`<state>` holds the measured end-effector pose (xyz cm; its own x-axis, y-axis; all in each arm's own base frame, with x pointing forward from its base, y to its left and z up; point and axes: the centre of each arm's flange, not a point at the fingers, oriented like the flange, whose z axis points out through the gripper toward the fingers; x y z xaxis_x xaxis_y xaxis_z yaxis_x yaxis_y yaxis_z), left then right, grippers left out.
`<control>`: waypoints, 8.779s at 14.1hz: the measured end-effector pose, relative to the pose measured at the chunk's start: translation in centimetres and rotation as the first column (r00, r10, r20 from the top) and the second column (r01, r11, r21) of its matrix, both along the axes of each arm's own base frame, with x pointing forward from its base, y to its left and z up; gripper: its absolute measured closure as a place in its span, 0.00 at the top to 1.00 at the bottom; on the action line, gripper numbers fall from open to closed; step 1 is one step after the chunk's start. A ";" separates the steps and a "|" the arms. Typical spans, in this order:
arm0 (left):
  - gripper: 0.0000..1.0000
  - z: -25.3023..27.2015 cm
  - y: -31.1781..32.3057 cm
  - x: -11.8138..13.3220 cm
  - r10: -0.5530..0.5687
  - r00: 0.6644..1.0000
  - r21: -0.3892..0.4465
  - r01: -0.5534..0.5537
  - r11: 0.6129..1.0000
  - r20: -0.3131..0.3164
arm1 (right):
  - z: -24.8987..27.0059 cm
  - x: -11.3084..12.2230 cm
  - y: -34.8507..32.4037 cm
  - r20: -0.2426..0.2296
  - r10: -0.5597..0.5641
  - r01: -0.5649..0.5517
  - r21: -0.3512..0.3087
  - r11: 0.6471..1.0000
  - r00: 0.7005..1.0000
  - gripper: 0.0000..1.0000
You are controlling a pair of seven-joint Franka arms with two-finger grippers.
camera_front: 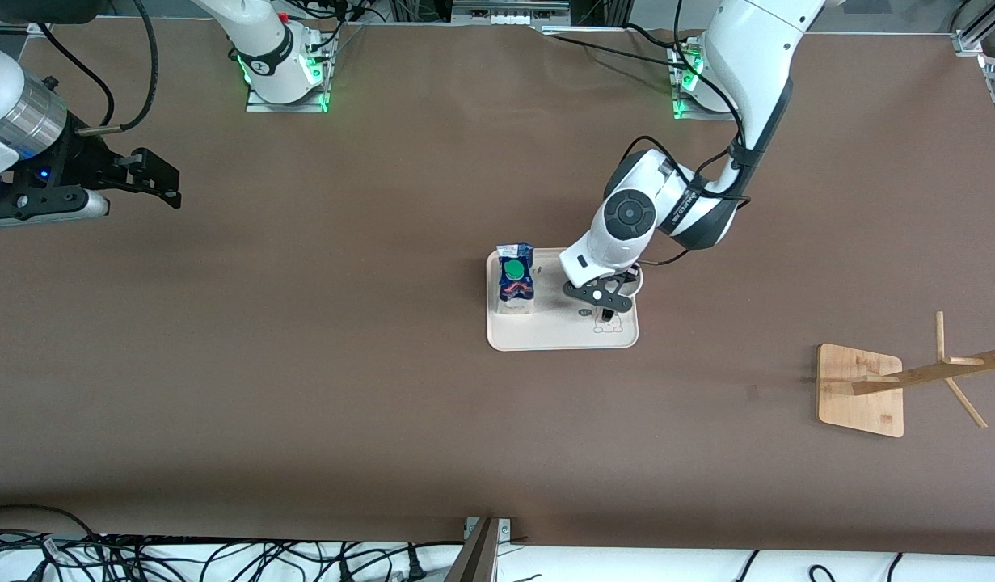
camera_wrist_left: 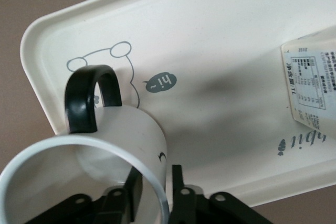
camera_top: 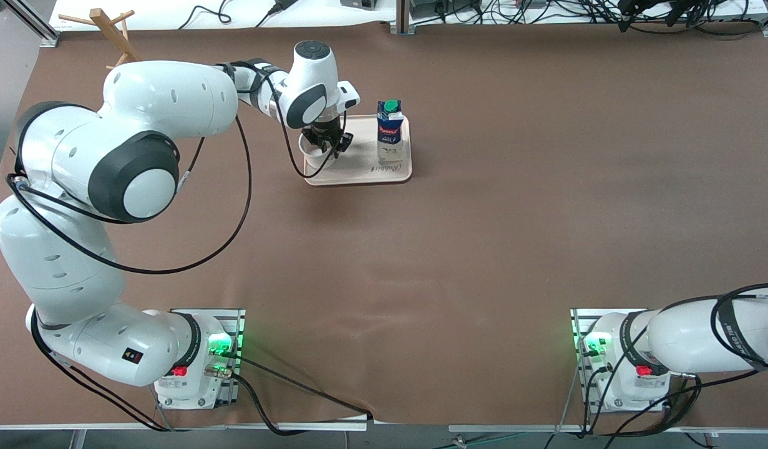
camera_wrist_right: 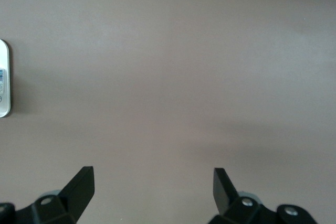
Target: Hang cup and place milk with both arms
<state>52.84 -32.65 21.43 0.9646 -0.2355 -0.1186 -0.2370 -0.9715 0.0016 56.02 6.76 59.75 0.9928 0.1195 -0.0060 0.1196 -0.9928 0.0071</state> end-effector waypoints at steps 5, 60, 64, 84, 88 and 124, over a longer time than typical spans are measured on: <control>0.04 3.2 0.7 2.6 0.073 0.995 -0.028 -0.072 0.997 0.073 | 0.0 0.0 0.0 0.000 0.000 0.000 0.000 1.000 1.000 1.00; 1.00 36.8 30.1 4.9 0.054 0.988 0.039 -0.060 0.997 0.144 | -20.4 -5.1 47.8 0.107 0.115 -0.122 0.057 0.991 0.988 1.00; 1.00 36.1 31.6 2.4 0.149 0.974 -0.031 -0.145 0.989 0.170 | -20.9 -4.4 48.1 0.147 0.110 -0.122 0.081 0.989 0.983 1.00; 1.00 36.1 30.9 2.3 0.148 0.975 -0.035 -0.144 0.989 0.166 | -20.2 -1.6 46.5 0.124 0.071 -0.077 0.044 0.996 0.990 0.37; 1.00 36.5 30.4 2.3 0.139 0.975 -0.036 -0.135 0.990 0.174 | -13.9 3.3 39.3 0.092 0.060 -0.071 0.110 0.991 0.994 0.38; 1.00 36.7 26.9 3.1 0.091 0.980 -0.035 -0.087 0.996 0.177 | -17.3 9.7 -0.3 -0.006 0.072 -0.072 0.073 0.995 0.997 1.00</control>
<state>55.95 -5.75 58.16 0.9870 -0.1485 0.0621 -0.1484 -0.9889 -0.0058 65.68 6.48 42.40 0.9815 0.1912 -0.0032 0.1906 -0.9795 -0.0656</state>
